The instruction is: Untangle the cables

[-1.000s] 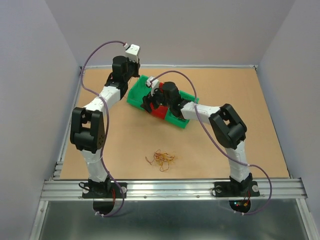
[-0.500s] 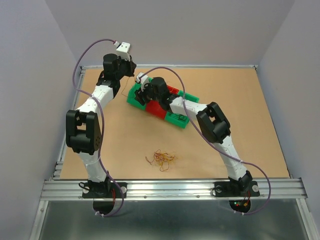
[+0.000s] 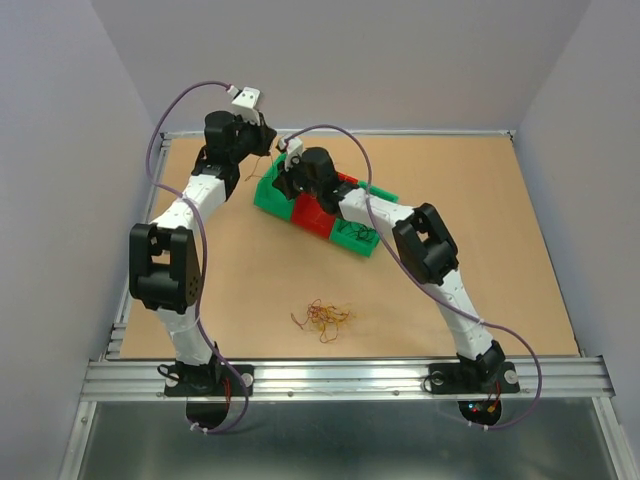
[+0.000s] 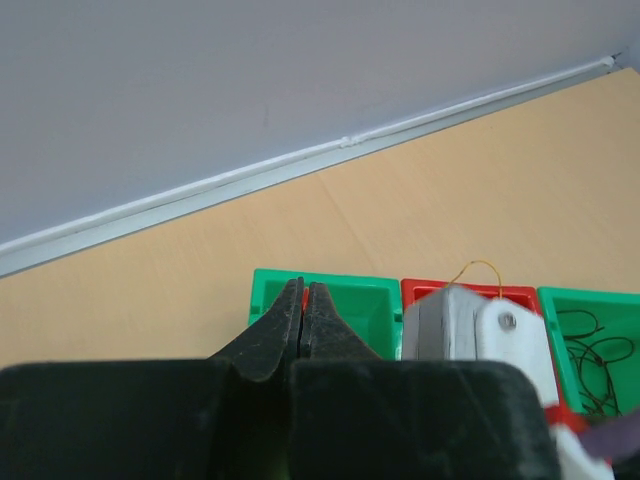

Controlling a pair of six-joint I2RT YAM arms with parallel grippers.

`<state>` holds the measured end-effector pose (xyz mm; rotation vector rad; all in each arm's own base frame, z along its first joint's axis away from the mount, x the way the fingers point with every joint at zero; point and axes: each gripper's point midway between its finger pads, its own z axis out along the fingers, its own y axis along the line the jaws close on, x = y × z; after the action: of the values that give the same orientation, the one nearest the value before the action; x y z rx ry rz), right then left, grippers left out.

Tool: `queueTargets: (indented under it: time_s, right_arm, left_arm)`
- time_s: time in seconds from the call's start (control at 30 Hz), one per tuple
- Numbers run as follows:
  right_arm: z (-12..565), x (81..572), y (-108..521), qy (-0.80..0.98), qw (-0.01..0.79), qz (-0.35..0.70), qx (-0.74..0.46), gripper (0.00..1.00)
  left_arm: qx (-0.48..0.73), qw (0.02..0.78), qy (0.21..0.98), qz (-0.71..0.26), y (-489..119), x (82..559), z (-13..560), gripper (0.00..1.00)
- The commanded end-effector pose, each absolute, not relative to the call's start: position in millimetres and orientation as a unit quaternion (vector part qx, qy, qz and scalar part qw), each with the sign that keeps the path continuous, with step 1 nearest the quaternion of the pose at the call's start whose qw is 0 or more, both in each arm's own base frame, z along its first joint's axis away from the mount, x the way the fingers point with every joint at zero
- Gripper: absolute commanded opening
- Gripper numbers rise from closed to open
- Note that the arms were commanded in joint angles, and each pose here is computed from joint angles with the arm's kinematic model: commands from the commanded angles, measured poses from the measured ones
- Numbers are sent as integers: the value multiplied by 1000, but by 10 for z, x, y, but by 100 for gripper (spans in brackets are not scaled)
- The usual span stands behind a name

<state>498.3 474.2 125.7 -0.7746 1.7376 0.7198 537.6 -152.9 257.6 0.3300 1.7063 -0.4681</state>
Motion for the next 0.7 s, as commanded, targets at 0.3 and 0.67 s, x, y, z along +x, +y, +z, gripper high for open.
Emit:
queueTargets:
  time_s: [0.3, 0.67]
  right_arm:
    - [1362, 5529, 4212, 788, 518, 323, -72, 0]
    - [1366, 5534, 4082, 773, 541, 332, -17, 15]
  left_arm:
    - [153, 605, 744, -239, -1710, 5422, 2274, 0]
    - [160, 568, 788, -175, -1904, 5523, 1627, 0]
